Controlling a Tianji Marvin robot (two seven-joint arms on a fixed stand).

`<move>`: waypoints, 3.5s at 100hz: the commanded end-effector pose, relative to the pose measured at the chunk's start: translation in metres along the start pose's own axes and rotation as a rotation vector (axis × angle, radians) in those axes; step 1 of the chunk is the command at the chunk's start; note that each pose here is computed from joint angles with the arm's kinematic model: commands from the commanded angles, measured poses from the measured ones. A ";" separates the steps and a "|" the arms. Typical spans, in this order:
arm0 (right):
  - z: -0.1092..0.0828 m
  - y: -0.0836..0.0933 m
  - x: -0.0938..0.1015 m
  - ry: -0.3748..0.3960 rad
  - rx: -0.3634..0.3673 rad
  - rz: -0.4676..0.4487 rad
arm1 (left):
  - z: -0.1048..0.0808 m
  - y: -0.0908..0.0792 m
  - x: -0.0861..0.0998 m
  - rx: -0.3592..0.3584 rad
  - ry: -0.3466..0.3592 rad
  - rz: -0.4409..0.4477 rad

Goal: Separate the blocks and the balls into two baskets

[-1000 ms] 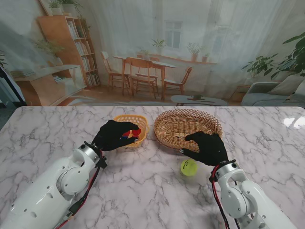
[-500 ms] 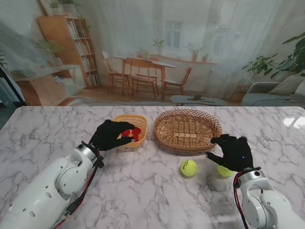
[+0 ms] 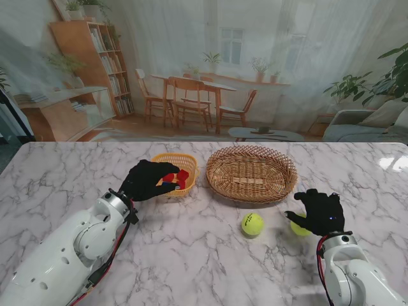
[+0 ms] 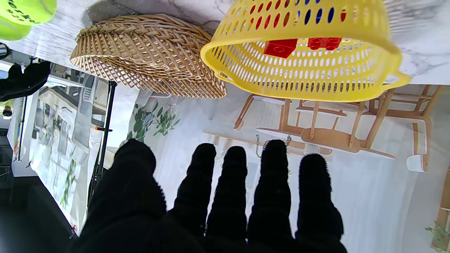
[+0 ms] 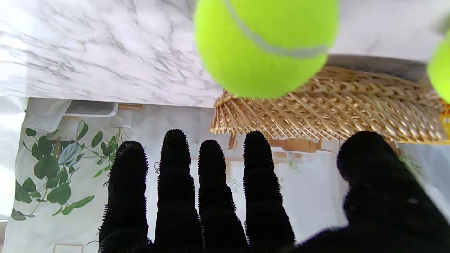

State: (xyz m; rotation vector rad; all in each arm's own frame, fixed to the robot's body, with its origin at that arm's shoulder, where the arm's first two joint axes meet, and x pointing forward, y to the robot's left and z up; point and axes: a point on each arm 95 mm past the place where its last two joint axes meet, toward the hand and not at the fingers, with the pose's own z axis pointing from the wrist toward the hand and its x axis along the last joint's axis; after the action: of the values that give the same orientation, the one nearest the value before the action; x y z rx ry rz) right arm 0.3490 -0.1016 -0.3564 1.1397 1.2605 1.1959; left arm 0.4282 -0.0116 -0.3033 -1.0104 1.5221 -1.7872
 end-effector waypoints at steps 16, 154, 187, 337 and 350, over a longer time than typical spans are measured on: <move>0.003 -0.020 0.001 -0.024 0.046 -0.018 | 0.001 0.002 -0.001 -0.017 -0.001 0.008; 0.007 -0.023 0.013 -0.053 0.038 0.057 | -0.002 0.003 -0.006 -0.057 -0.029 0.052; 0.022 0.017 0.016 0.035 -0.028 0.071 | -0.002 0.004 -0.007 -0.055 -0.030 0.054; 0.147 0.057 0.064 0.174 0.093 0.087 | -0.003 0.004 -0.008 -0.049 -0.031 0.056; 0.154 0.050 0.065 0.165 0.122 0.083 | -0.003 0.004 -0.009 -0.050 -0.031 0.057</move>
State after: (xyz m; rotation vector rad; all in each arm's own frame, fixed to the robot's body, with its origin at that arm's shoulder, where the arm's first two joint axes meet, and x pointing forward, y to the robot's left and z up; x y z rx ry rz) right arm 0.4959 -0.0276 -0.3083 1.1938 1.4413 1.3243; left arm 0.4307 -0.0036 -0.3069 -0.9985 1.5528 -1.7032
